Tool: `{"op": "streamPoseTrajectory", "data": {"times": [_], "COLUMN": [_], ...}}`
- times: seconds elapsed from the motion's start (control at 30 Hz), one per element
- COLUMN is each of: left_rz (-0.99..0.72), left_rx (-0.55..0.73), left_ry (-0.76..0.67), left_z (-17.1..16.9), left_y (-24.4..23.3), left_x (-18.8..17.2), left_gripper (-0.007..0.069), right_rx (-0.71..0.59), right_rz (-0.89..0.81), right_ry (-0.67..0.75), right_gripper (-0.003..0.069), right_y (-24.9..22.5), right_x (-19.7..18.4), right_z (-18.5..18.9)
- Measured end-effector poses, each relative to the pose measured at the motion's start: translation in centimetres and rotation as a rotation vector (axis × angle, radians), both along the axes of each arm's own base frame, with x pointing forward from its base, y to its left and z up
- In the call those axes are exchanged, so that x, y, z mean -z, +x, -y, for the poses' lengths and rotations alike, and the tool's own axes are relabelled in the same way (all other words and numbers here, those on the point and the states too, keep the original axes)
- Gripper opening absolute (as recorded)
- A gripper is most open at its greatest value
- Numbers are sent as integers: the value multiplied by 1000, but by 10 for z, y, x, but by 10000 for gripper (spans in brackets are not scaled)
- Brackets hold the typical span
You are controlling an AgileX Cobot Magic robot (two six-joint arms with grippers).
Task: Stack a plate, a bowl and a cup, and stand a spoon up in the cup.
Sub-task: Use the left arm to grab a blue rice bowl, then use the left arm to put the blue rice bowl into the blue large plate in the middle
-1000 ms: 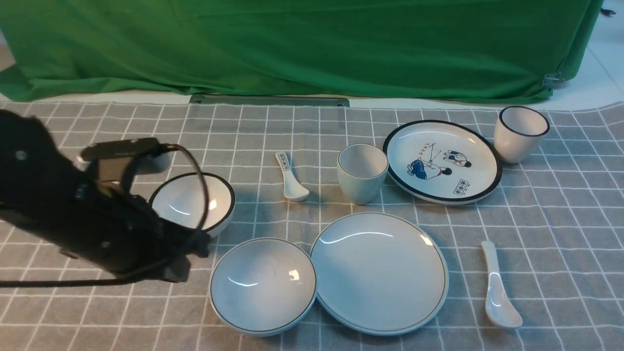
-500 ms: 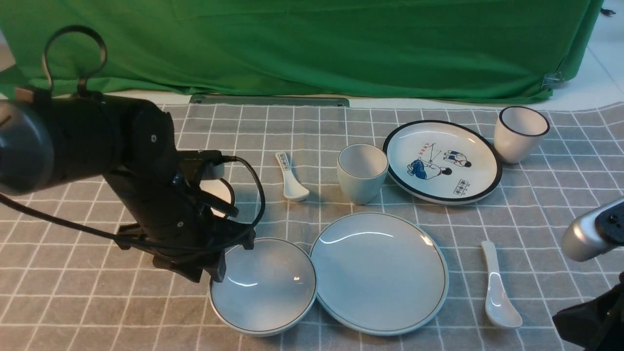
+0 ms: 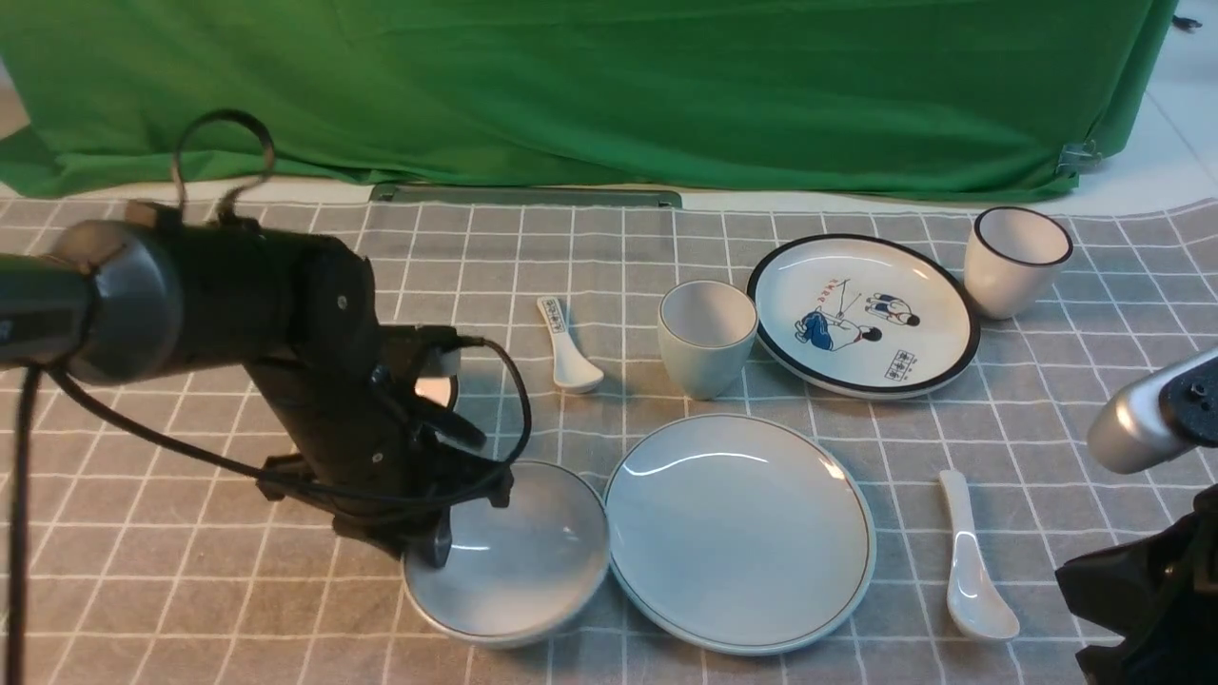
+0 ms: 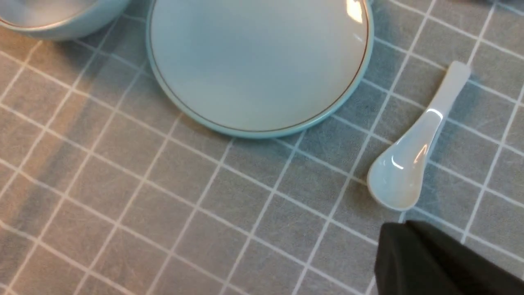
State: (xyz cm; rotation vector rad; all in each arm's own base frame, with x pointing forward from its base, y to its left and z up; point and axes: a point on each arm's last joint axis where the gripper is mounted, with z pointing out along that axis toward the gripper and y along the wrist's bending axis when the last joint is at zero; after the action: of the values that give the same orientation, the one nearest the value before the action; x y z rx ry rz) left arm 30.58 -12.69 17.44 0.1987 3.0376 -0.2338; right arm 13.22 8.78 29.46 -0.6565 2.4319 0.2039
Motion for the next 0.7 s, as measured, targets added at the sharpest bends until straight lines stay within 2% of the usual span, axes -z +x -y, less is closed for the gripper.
{"op": "streamPoseTrajectory", "data": {"times": [0.1, 0.17, 0.23, 0.27, 0.3, 0.4, 0.43, 0.57, 0.63, 0.7], "left_rz": [24, 53, 126, 134, 172, 214, 236, 251, 222, 202], "left_rx": [23, 33, 38, 41, 55, 93, 139, 225, 249, 254], "left_ry": [-8, -12, -60, -65, -101, -140, -157, -195, -195, -186], "left_z": [0, 0, 5, 5, 12, 29, 45, 89, 112, 120], "left_y": [-2, -1, 2, 2, 4, 4, 2, 4, 14, 24], "left_x": [-21, -34, -63, -65, -79, -94, -99, -95, -82, -73], "left_gripper": [27, 27, 24, 24, 23, 24, 24, 24, 24, 24], "right_rx": [46, 87, 157, 161, 201, 249, 272, 312, 298, 289], "right_rz": [6, 3, -1, 6, -1, -1, -4, -30, -45, -55], "right_ry": [-57, -115, -225, -227, -282, -313, -318, -330, -327, -320], "right_gripper": [22, 22, 22, 22, 22, 21, 21, 21, 21, 21], "right_y": [2, 2, 2, 3, 3, 4, 5, 4, 3, 3], "right_x": [1, -1, -7, -8, -13, -21, -25, -26, -25, -25], "right_z": [6, 13, 24, 25, 31, 39, 42, 48, 48, 47]}}
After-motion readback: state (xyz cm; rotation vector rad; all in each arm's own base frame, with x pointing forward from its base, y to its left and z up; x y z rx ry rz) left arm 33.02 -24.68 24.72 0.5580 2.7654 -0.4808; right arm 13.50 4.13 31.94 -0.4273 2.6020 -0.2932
